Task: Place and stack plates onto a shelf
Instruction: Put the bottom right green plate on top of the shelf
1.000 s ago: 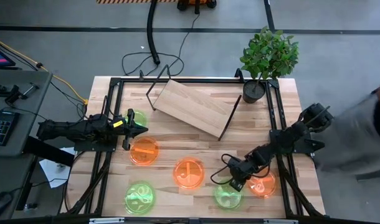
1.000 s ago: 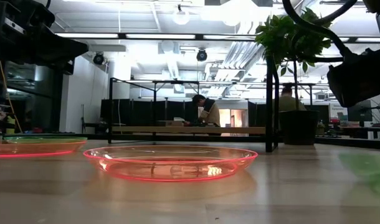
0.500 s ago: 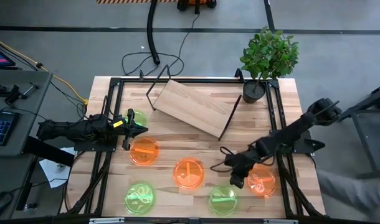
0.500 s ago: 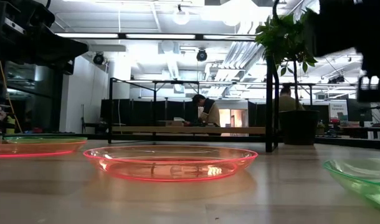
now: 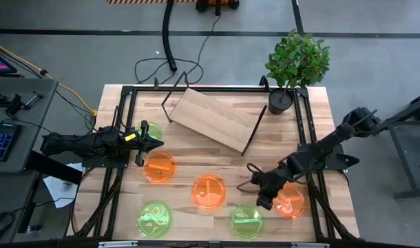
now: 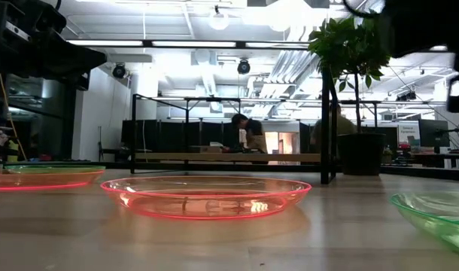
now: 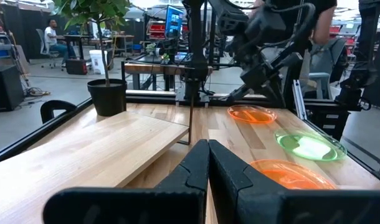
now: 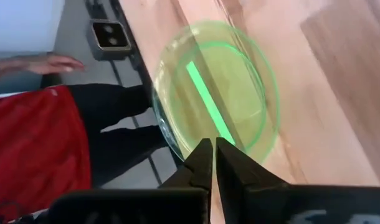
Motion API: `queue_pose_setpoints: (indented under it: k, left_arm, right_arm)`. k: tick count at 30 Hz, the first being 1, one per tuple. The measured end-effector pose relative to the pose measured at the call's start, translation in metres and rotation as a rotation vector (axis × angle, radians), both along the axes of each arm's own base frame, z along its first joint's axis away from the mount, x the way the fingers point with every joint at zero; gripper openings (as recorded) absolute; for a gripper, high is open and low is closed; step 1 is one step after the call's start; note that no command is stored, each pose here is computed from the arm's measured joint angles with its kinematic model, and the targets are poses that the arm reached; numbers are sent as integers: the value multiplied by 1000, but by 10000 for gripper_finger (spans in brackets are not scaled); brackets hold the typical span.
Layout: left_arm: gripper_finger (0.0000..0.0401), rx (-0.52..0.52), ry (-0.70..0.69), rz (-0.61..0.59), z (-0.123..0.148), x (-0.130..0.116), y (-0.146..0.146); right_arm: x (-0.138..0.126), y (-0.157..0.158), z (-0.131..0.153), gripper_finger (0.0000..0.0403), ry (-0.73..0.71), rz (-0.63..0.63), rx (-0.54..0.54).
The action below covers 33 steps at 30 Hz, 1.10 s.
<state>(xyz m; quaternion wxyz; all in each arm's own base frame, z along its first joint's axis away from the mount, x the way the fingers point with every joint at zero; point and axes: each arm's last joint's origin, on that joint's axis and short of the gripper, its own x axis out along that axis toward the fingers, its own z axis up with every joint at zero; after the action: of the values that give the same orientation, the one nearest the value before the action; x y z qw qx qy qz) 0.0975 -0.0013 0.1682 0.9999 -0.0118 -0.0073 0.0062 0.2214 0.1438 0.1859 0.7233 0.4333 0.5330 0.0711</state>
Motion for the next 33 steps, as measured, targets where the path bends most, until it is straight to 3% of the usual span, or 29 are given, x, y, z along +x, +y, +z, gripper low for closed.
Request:
queue_pose_setpoints:
  k: [3,8,12,15,19,33]
  left_arm:
    - [0,0,0,0,0,0,0]
    - [0,0,0,0,0,0,0]
    - [0,0,0,0,0,0,0]
    - [0,0,0,0,0,0,0]
    - [0,0,0,0,0,0,0]
    - [0,0,0,0,0,0,0]
  right_arm:
    - [-4,11,-5,28,4,-45,-37]
    - [-3,31,-15,115,-71,-159,-72]
    - [-2,35,-28,181,-97,-228,-168]
    - [-1,36,-36,208,-121,-277,-240]
    - [0,36,-42,215,-126,-299,-280]
    - [-8,56,-68,204,-153,-145,-395]
